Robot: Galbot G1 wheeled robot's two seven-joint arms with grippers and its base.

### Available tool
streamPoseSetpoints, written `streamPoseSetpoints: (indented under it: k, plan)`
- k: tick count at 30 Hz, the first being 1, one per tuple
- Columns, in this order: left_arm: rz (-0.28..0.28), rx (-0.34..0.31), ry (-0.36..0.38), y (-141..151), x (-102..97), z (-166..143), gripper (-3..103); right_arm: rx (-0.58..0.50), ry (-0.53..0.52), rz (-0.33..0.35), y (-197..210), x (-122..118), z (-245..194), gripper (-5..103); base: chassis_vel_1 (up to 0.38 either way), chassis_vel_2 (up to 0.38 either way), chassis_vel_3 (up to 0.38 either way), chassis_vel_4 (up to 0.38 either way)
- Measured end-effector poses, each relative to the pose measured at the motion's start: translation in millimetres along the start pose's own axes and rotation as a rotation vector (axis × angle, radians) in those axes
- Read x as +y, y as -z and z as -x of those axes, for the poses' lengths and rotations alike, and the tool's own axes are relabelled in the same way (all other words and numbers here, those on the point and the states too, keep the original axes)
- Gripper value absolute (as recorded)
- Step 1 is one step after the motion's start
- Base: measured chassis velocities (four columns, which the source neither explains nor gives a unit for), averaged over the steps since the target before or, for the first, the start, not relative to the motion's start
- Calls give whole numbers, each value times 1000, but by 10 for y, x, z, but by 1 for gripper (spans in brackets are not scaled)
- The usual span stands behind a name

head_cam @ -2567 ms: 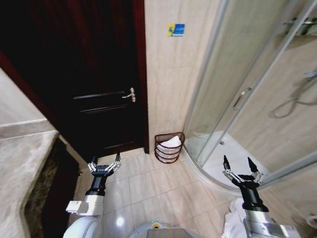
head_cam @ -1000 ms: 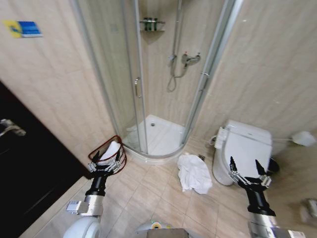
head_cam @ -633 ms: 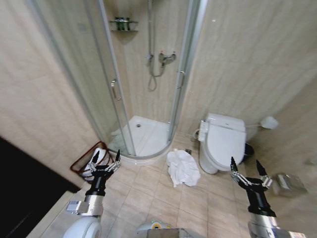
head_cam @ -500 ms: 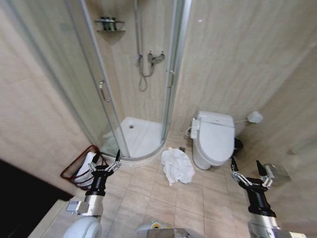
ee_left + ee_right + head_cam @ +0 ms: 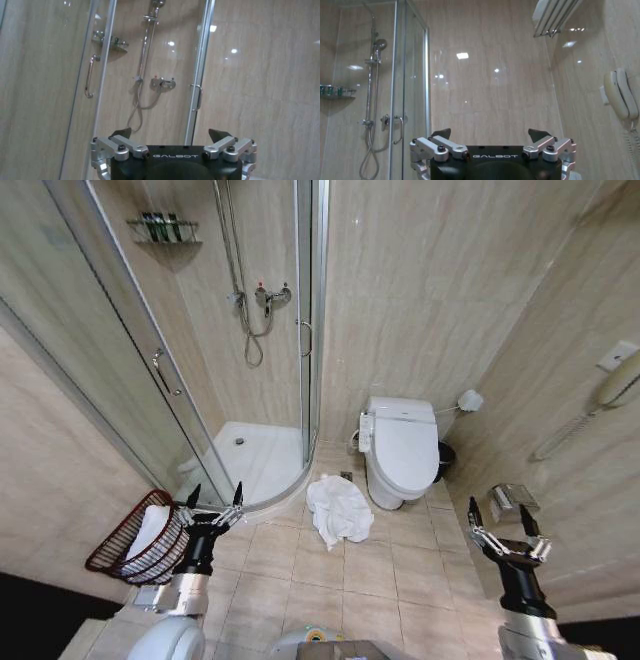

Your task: Discard the used towel into the hamper.

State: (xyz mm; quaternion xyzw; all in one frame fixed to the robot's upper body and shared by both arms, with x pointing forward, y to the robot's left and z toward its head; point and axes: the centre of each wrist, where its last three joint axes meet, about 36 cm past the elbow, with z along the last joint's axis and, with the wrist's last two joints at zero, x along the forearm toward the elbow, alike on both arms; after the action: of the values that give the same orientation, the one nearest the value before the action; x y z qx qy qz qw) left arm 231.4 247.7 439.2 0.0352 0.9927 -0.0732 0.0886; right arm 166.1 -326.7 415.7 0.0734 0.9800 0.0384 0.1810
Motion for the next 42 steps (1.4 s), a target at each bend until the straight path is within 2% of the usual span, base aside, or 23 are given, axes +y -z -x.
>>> streamPoseSetpoints:
  k: [10,20,28,42]
  plan:
    - [0,0,0,0,0,0,100,6,14,-6,-55,-45,-4,100,111,-108,-121,124]
    - [0,0,0,0,0,-1,100,-2,-43,-44,-32,-271,53,100,148,-136,-138,138]
    - [0,0,0,0,0,0,100,10,-63,-45,-46,-338,63,100,-39,29,39,-41]
    - [0,0,0,0,0,0,100,23,-61,-27,-98,-303,81,100,-116,116,114,-122]
